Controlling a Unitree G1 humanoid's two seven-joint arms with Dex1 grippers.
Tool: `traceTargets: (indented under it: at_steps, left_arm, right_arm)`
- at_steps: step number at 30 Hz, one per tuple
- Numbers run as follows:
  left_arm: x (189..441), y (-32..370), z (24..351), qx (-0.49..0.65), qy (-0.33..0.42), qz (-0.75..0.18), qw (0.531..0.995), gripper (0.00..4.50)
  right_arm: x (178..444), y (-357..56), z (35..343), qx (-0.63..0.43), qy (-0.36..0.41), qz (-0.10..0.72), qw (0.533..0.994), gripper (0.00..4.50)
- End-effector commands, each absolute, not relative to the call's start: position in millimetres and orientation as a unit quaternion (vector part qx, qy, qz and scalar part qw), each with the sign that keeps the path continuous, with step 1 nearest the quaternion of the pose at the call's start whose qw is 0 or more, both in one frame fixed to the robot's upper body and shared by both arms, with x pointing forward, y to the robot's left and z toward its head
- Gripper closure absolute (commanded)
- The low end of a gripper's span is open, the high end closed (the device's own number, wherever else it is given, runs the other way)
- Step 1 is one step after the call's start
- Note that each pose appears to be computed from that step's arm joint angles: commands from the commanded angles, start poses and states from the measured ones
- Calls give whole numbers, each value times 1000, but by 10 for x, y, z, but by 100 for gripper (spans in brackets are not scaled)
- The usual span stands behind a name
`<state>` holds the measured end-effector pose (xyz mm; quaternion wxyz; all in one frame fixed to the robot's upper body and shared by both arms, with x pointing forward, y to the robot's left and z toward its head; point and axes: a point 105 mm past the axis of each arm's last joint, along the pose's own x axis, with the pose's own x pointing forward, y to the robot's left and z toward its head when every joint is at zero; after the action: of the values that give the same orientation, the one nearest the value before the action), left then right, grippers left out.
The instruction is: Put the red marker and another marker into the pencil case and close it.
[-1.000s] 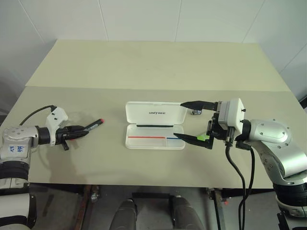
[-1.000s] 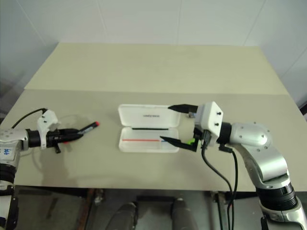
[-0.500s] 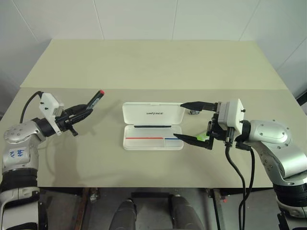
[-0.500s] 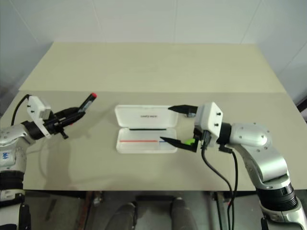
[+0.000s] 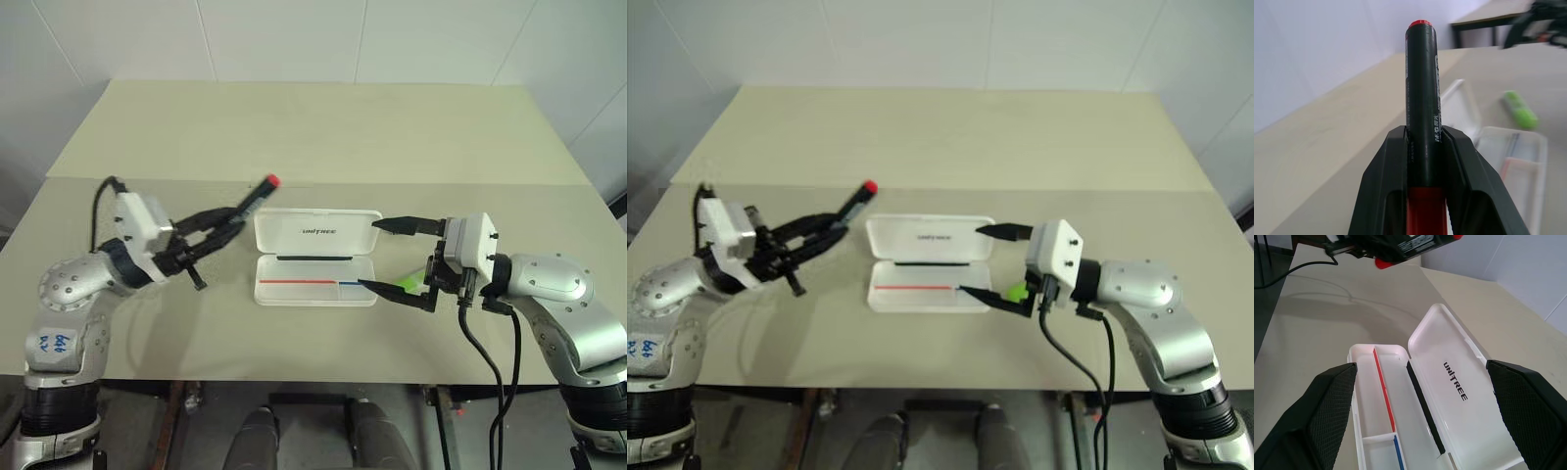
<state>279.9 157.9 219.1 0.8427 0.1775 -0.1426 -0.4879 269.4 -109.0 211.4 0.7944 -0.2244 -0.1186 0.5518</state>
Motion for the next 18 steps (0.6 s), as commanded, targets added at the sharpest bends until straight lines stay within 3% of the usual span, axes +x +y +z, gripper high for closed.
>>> traceTargets:
  at_steps: [1,7,18]
  left_arm:
    - [2677,1437,2058,209,-116,-552,799,387]
    - [2755,1292,1851,281,-94,-608,737,387]
    - [3216,975,1794,325,-82,-631,700,387]
  right_arm:
    - [2675,-1114,2167,-235,-135,552,789,0]
    - [2666,-1227,2120,-258,-117,554,783,0]
    - [2622,-1192,2139,-257,-126,544,789,0]
